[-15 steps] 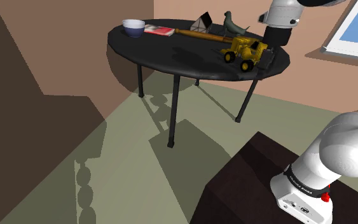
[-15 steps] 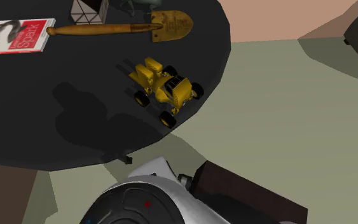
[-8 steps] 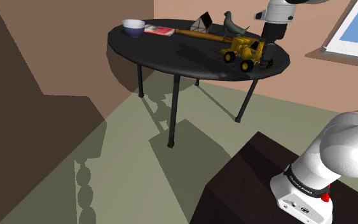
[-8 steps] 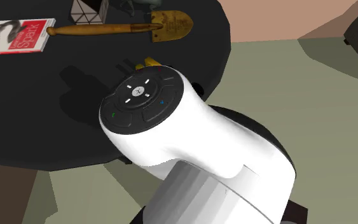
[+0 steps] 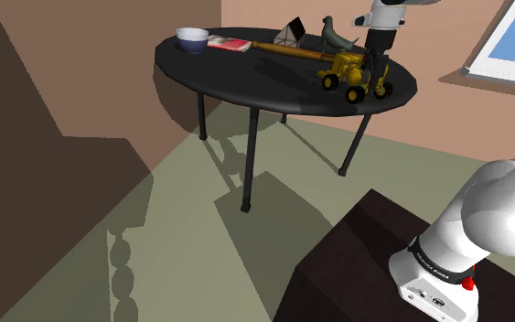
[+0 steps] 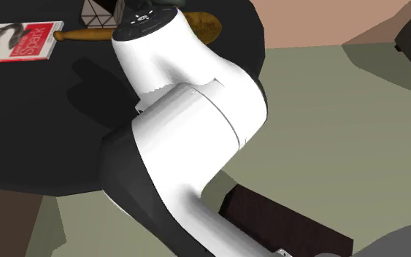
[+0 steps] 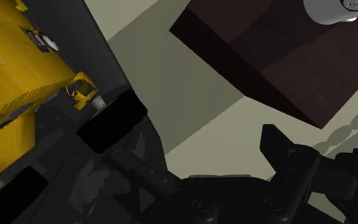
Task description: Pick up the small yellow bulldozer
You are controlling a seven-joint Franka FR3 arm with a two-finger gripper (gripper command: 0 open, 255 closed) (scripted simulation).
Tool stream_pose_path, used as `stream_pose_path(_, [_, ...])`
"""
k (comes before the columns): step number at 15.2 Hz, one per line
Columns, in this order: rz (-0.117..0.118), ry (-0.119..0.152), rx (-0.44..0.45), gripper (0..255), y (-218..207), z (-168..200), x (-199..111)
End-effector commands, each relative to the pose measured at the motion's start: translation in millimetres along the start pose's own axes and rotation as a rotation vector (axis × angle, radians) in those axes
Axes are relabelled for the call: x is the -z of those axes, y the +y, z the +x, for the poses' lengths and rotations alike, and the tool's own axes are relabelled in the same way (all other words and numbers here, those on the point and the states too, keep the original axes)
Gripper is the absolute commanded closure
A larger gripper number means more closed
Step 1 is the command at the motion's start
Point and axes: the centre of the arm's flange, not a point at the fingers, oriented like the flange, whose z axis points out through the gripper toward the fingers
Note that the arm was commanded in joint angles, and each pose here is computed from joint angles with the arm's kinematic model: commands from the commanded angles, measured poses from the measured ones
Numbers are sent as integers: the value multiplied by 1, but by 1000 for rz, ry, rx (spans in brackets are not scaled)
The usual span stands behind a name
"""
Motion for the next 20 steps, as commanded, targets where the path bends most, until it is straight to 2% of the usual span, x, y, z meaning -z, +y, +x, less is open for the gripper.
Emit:
stream_pose_path(1, [1,-6,78,0,25,0,2])
stream_pose_path(7, [6,-18,289,0,101,25,4])
stream_pose_path(14, [13,-32,536,0,181,74,6])
stream_pose_path(15, [14,-33,558,0,188,79,6])
stream_pose_path(20, [14,-33,558,0,190,82,-20])
